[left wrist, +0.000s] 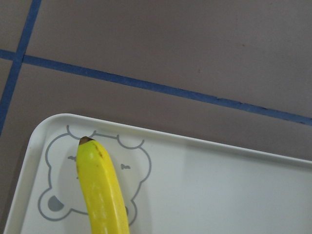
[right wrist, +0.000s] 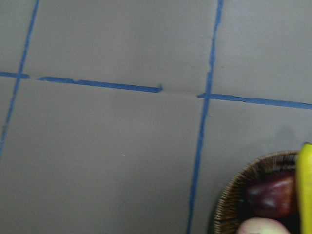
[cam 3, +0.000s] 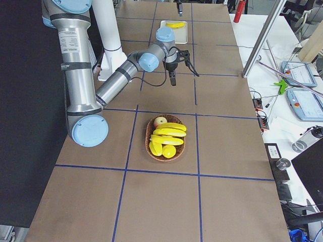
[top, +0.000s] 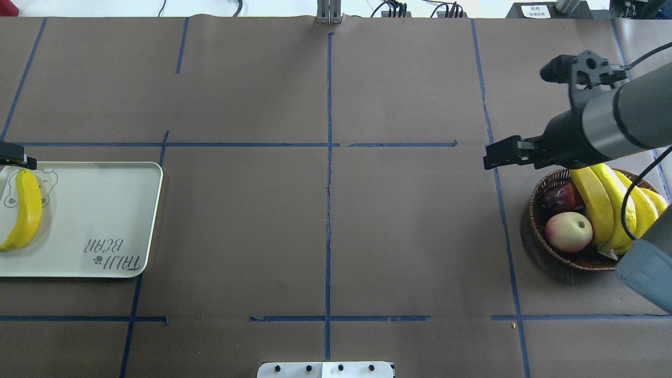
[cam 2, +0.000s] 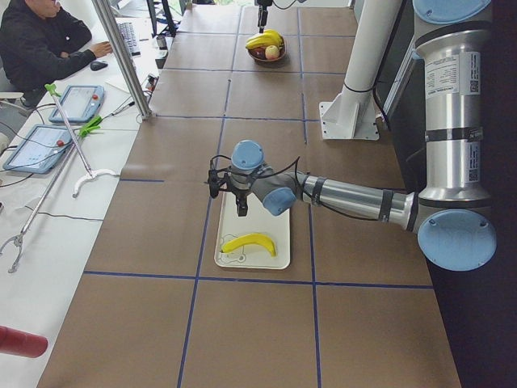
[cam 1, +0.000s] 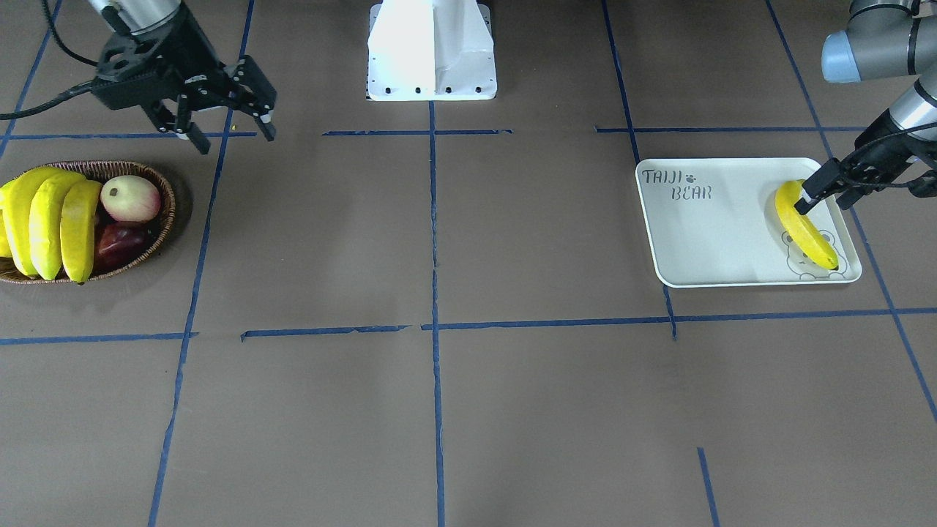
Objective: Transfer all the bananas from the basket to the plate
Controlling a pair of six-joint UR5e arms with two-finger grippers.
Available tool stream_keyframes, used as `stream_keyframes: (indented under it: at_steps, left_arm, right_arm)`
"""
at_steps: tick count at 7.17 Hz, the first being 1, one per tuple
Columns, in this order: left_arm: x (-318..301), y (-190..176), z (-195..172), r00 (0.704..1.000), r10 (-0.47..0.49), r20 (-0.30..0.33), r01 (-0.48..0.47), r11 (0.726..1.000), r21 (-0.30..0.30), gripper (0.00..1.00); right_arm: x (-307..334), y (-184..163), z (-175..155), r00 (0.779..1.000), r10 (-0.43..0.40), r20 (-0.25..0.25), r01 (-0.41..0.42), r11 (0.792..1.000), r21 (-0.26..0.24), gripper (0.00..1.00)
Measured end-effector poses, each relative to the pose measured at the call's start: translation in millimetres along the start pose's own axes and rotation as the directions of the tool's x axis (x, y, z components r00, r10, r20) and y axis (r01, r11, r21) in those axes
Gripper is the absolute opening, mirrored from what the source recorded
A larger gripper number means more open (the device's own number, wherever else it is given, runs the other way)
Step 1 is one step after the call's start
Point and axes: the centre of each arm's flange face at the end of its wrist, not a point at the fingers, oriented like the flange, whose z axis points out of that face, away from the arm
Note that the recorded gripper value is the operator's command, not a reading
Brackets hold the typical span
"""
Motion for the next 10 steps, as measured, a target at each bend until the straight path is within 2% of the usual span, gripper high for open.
stream_keyframes:
  at_steps: [2,3,5,8,10]
  left_arm:
    - [22,-1,-6,0.999,0.017,-0.033,-0.017,1.000,-0.007,1.00]
    - [29,-2,-6,0.999,0.023,-0.040,-0.023,1.000,-0.007,1.00]
    - [38,-4,-5,0.999,0.008,-0.050,-0.008,1.000,-0.007,1.00]
    - [55,-3,1,0.998,-0.025,-0.061,0.024,1.000,-0.017,1.00]
    - [56,-3,2,0.998,-0.025,-0.062,0.024,1.000,-0.016,1.00]
  right_arm:
    - [106,28,-18,0.999,-0.042,-0.034,0.040,0.998,-0.053,1.00]
    - [146,44,-18,0.999,-0.045,-0.031,0.042,0.995,-0.086,1.00]
    - [205,63,7,0.999,0.020,-0.031,-0.025,0.986,-0.166,1.00]
    - [232,72,41,0.992,0.117,-0.052,-0.126,0.963,-0.239,1.00]
    - [232,75,53,0.992,0.116,-0.052,-0.126,0.959,-0.253,1.00]
